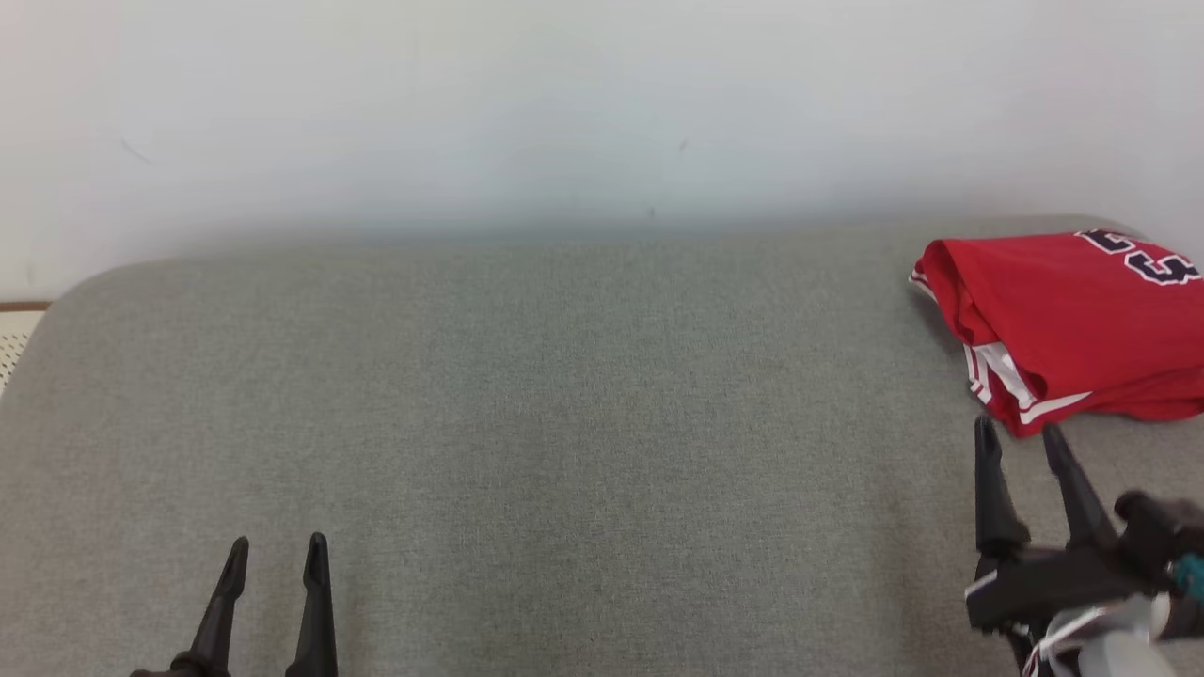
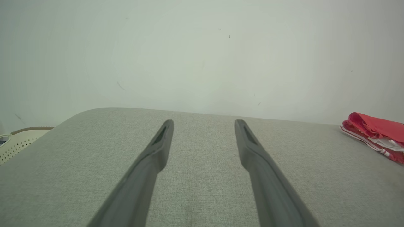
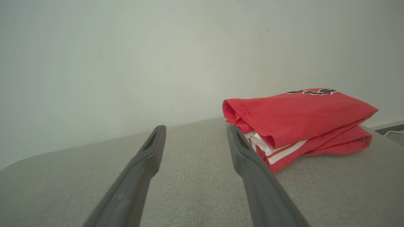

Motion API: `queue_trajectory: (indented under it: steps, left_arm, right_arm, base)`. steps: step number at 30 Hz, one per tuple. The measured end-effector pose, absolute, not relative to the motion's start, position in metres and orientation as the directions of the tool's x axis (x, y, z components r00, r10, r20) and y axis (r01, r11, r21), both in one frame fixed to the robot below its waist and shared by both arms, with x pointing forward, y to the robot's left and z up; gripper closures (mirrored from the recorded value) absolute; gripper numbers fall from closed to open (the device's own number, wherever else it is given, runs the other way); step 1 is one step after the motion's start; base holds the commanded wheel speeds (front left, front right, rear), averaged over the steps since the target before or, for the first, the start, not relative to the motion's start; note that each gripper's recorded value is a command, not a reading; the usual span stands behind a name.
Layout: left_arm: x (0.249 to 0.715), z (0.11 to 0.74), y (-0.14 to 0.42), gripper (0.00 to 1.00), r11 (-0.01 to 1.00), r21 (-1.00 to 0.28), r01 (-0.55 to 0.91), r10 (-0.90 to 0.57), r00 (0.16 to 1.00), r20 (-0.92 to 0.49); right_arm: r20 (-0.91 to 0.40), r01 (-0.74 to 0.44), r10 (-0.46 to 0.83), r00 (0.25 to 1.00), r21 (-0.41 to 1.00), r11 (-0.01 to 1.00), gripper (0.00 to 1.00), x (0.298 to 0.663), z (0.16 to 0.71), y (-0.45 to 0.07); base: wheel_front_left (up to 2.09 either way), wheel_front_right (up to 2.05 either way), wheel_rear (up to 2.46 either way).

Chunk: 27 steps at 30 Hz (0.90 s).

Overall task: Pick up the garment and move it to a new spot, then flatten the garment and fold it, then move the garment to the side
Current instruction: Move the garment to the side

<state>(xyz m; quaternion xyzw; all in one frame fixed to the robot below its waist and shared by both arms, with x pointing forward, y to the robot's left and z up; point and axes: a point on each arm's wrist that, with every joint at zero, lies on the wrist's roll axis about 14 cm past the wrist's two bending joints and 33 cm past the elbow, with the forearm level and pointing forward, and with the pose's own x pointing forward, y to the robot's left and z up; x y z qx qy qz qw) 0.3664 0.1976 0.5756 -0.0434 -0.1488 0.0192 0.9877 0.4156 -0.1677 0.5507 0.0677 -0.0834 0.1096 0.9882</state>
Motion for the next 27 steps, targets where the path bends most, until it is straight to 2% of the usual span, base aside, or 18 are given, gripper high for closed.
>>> queue_trajectory:
  steps: [11,27]
  left_arm:
    - [0.350,0.563,0.210,0.00,0.994,-0.069,-0.089,0.104,0.962,0.254]
    - [0.336,0.545,0.220,0.00,0.989,-0.014,-0.145,0.145,0.968,0.204]
  right_arm:
    - [0.142,-0.222,0.208,0.968,0.096,0.970,0.00,0.376,0.530,-0.148]
    - [0.118,-0.289,0.278,0.953,0.089,0.953,0.00,0.360,0.521,-0.114]
  base:
    - [0.00,0.00,0.00]
    - [0.00,0.00,0.00]
